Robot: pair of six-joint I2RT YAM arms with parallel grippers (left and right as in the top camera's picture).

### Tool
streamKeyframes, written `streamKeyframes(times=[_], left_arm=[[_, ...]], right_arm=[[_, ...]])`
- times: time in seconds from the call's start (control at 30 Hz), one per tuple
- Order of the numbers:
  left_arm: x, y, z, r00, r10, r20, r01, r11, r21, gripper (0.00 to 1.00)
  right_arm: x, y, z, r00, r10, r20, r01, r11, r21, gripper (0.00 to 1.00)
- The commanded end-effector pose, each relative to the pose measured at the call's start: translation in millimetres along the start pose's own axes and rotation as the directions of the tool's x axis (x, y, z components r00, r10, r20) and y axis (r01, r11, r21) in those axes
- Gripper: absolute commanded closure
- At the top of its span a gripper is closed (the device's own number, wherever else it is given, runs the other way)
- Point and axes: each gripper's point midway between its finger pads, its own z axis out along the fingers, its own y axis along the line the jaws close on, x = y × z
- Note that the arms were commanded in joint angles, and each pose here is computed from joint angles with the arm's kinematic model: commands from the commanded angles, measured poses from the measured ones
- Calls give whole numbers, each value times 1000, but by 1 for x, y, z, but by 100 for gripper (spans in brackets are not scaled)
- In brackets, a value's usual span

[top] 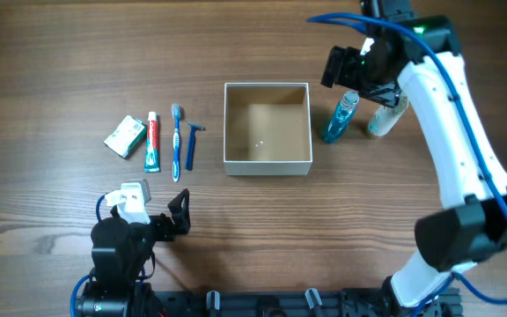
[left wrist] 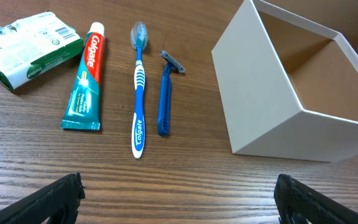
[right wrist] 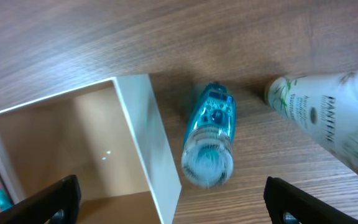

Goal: Pack container
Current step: 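Reach the right gripper to the blue Listerine bottle and grasp it, then carry the Listerine bottle into the box's back-right corner and release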

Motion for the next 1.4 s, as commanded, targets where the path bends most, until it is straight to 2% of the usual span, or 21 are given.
streamKeyframes(times=[0.0, 0.23, 0.3, 0.4, 0.47, 0.57, 0.77, 0.97, 1.17, 1.27, 1.37], left_arm=[[6, -7, 1, 1000, 22, -18, -21, 999, 44, 0], [6, -7, 1, 1000, 22, -18, -21, 999, 44, 0], [6, -7, 1, 1000, 22, -18, -21, 999, 44, 0], [6, -7, 1, 1000, 22, -18, -21, 999, 44, 0], [6, -7, 1, 1000, 22, -18, -21, 999, 44, 0], [6, -7, 1, 1000, 22, -18, -21, 999, 44, 0], [6, -7, 1, 1000, 22, -18, -21, 999, 44, 0], [6, -7, 1, 1000, 22, -18, -21, 999, 44, 0], [6, -7, 1, 1000, 22, -18, -21, 999, 44, 0], [6, -7, 1, 1000, 22, -18, -21, 999, 44, 0], [6, -7, 1, 1000, 22, -18, -21, 999, 44, 0]], right_arm=[[-2, -6, 27, 997, 57, -46, -54, 996, 66, 9], [26, -29, 74, 980, 109, -167, -77, 979, 188, 11], [31, -32, 84, 979, 110, -175, -75, 978, 193, 19], [35, -34, 100, 979, 106, -174, -72, 979, 189, 40], [29, -34, 98, 985, 87, -148, -59, 981, 185, 44], [19, -36, 87, 994, 58, -91, -40, 981, 192, 44], [6, -36, 64, 999, -41, -18, 43, 983, 179, 73], [-2, -26, 17, 993, -71, 99, 59, 991, 120, 78], [28, 35, -82, 920, -242, 309, 274, 960, -63, 81], [60, 76, -124, 843, -331, 424, 414, 903, -118, 77], [70, 89, -113, 841, -371, 395, 447, 887, -118, 73]])
